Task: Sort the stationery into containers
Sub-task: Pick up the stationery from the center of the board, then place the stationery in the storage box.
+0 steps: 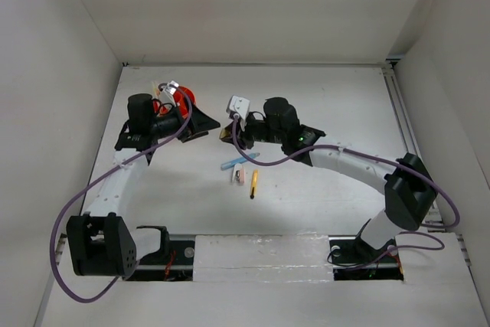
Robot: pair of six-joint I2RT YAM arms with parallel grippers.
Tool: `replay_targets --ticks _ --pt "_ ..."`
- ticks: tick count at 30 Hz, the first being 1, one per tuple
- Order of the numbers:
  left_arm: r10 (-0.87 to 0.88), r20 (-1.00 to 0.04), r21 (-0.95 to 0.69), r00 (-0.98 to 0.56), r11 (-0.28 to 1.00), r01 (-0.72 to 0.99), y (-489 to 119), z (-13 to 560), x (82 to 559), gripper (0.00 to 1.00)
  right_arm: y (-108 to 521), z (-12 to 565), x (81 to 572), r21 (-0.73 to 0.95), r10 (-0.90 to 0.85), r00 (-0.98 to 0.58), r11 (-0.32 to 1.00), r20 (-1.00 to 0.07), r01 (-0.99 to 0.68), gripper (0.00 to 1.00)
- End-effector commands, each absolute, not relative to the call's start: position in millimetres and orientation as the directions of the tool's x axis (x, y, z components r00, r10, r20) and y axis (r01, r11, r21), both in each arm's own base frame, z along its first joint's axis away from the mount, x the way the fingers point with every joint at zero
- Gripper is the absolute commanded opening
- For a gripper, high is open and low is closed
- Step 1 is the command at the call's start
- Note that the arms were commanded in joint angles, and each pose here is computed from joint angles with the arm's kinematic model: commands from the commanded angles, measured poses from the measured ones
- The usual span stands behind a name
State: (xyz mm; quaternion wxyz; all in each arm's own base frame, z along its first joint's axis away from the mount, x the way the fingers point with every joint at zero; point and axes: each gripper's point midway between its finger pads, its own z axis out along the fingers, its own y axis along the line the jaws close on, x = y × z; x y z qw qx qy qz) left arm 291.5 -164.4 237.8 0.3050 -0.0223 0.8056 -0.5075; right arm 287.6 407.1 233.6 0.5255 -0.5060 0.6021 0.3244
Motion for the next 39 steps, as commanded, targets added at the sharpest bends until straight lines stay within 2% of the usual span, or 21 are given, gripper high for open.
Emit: replay_targets --ticks 1,5,10,12,16,22,27,31,34,35,39 --pt "-0.322 -0.488 -0.834 -0.811 0.446 0.325 -169 238 289 0.85 428 297 278 -0.229 -0.125 0.205 0.224 -0.971 -0.947 0.00" --pt "-0.315 -0.479 -0.842 -0.819 0.429 0.327 -171 238 288 0.73 440 307 269 -0.245 -0.087 0.233 0.190 -0.969 -0.951 0.00" --pt "-0.315 -0.479 -0.842 -0.819 0.429 0.327 -171 236 287 0.68 451 311 270 -0.251 -0.072 0.242 0.175 -0.968 -0.952 0.00" --pt "-0.311 -0.477 -0.844 -0.822 0.422 0.330 -172 237 286 0.60 453 312 272 -0.253 -0.069 0.244 0.176 -0.967 -0.951 0.00" --pt "-0.306 -0.476 -0.846 -0.825 0.416 0.334 -172 237 285 0.53 458 306 276 -0.249 -0.084 0.237 0.198 -0.968 -0.948 0.00" --pt "-0.301 -0.474 -0.848 -0.827 0.410 0.337 -173 238 283 0.38 463 306 282 -0.253 -0.081 0.241 0.208 -0.967 -0.945 0.00" --pt "-0.293 -0.463 -0.856 -0.836 0.393 0.337 -174 240 280 0.34 467 309 287 -0.257 -0.076 0.246 0.220 -0.966 -0.941 0.00" --pt "-0.287 -0.468 -0.857 -0.836 0.377 0.351 -176 244 279 0.20 469 308 289 -0.257 -0.077 0.246 0.220 -0.966 -0.941 0.00" --pt "-0.281 -0.453 -0.861 -0.846 0.382 0.335 -175 241 279 0.03 471 307 292 -0.257 -0.079 0.245 0.229 -0.966 -0.939 0.00" --pt "-0.277 -0.464 -0.856 -0.841 0.384 0.345 -175 244 280 0.00 470 307 293 -0.257 -0.081 0.244 0.237 -0.966 -0.937 0.00" --pt "-0.292 -0.465 -0.846 -0.836 0.425 0.322 -172 240 286 0.00 471 301 297 -0.253 -0.092 0.237 0.245 -0.967 -0.936 0.02"
